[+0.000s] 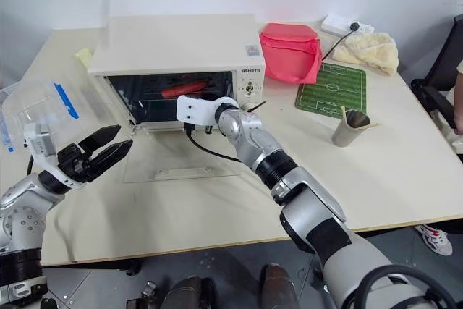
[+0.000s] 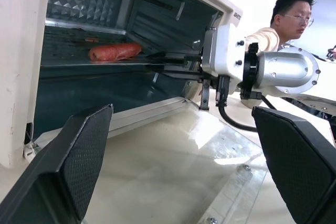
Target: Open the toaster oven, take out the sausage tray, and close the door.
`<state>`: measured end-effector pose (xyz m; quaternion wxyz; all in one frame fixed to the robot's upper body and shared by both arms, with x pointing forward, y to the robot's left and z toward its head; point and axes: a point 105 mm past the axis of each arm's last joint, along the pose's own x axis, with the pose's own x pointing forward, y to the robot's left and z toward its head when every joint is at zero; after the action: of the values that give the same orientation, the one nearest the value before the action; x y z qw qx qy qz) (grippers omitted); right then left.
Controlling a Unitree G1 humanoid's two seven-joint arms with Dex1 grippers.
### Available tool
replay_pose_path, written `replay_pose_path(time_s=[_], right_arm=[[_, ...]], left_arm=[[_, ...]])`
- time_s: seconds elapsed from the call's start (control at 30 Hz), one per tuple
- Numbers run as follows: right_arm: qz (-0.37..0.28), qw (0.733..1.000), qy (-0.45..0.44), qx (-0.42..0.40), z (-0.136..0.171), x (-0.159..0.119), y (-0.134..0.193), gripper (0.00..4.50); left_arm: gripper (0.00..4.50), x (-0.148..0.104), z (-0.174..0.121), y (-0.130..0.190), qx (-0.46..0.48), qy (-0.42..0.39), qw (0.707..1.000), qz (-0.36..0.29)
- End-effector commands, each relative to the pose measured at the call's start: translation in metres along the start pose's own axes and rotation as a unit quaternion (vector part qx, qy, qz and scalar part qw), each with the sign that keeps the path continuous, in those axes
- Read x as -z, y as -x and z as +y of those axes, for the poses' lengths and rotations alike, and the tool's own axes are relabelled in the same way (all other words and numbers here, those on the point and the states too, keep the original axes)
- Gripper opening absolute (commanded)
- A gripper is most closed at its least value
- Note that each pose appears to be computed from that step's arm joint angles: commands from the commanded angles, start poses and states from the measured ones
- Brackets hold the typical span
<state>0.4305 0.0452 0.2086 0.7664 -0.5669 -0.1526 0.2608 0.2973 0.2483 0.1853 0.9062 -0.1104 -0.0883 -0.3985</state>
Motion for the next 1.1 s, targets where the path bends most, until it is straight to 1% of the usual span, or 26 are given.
replay_pose_path(time_s=[0.03,0.23,0.4,0.6,0.73,0.9,0.97,1.1], right_arm=[[-0.023,1.0,-0.011,0.002,-0.002,-0.012,0.001,0.03],[-0.036,0.999,-0.016,-0.005,0.0,-0.02,0.005,0.03],[-0.063,0.998,-0.019,-0.015,0.001,-0.035,0.011,0.03],[-0.077,0.997,-0.017,-0.015,-0.004,-0.044,0.014,0.03],[-0.077,0.997,-0.008,-0.009,-0.008,-0.044,0.012,0.03],[-0.08,0.997,0.0,-0.009,-0.008,-0.044,0.013,0.03],[-0.082,0.997,0.003,-0.01,-0.007,-0.045,0.014,0.03],[-0.085,0.996,0.011,-0.011,-0.005,-0.045,0.018,0.03]], left_arm=[[4.5,-0.006,-0.002,-0.002,0.007,-0.014,1.0,-0.01],[4.5,-0.003,-0.001,-0.004,0.006,-0.013,1.0,-0.008],[4.5,-0.002,0.001,-0.006,0.002,-0.014,1.0,-0.005],[4.5,-0.002,-0.005,-0.019,0.039,-0.013,0.999,-0.001],[4.5,-0.01,-0.008,-0.033,0.075,-0.015,0.997,-0.007],[4.5,-0.033,0.004,-0.049,0.082,-0.028,0.995,-0.039],[4.5,-0.038,0.007,-0.053,0.082,-0.031,0.995,-0.044],[4.5,-0.039,0.012,-0.057,0.087,-0.025,0.995,-0.036]])
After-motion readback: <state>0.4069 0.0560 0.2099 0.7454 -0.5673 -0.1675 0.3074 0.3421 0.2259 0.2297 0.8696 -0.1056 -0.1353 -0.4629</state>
